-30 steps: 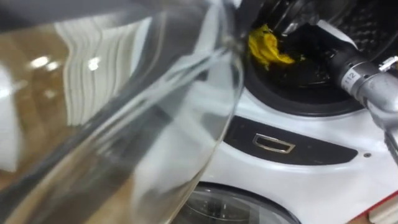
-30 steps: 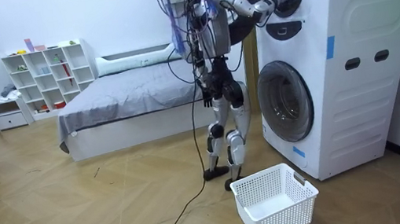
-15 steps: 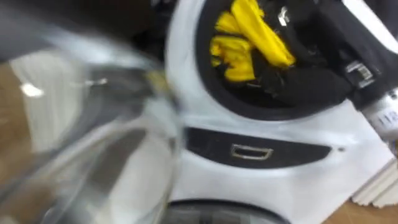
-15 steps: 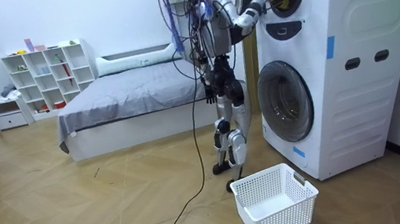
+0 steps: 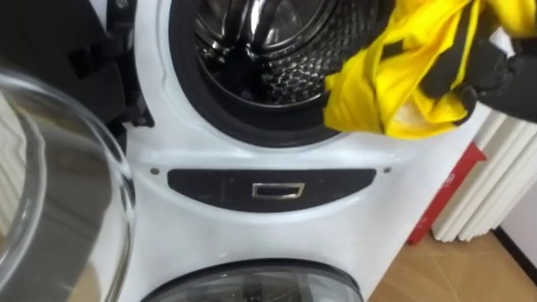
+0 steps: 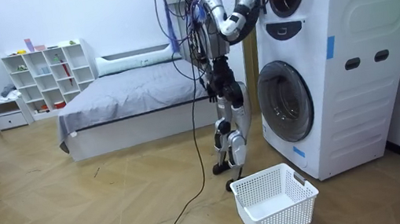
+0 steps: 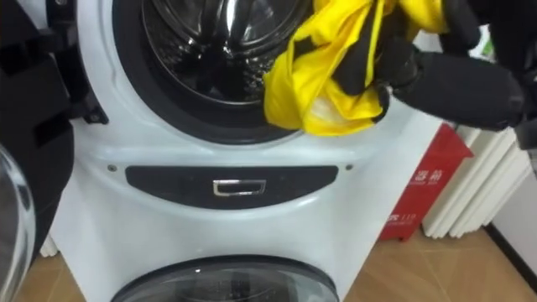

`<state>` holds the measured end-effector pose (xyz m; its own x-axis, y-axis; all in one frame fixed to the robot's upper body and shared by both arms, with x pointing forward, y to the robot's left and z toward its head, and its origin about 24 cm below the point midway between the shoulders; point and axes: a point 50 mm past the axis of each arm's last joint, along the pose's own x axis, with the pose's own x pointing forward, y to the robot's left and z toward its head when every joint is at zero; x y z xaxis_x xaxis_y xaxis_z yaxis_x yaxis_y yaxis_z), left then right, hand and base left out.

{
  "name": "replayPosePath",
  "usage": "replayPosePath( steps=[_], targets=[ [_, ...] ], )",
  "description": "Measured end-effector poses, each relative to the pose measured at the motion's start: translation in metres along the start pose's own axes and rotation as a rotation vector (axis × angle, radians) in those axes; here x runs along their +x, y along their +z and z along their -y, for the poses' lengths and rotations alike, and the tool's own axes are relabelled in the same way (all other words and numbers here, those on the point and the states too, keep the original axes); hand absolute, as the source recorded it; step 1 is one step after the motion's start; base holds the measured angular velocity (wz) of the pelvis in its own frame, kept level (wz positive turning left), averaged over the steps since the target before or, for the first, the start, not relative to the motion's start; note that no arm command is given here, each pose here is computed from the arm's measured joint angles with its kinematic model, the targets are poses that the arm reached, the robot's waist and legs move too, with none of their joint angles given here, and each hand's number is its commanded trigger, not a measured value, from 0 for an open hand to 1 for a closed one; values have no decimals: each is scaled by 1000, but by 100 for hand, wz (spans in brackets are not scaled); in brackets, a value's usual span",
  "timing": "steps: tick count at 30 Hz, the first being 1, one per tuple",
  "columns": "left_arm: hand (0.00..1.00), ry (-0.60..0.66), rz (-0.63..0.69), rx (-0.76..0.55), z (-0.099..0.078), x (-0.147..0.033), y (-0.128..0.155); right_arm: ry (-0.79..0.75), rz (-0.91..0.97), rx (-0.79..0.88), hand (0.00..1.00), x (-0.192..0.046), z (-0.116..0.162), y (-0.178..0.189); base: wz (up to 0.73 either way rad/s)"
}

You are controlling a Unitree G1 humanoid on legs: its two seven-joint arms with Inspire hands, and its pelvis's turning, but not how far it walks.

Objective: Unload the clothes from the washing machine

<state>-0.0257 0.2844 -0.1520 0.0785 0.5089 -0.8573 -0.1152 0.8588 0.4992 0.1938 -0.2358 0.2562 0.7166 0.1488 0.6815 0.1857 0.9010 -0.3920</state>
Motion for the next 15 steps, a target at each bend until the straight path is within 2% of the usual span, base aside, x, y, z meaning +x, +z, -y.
replayPosePath(
  steps=[8, 15],
  targets=[
    [0, 16, 41, -31, -4, 1, 6, -65, 66, 3, 100, -6, 15, 9, -5],
    [0, 12, 35, -31, -5, 1, 5, -79, -51, -50, 100, -27, 24, -1, -24]
  ],
)
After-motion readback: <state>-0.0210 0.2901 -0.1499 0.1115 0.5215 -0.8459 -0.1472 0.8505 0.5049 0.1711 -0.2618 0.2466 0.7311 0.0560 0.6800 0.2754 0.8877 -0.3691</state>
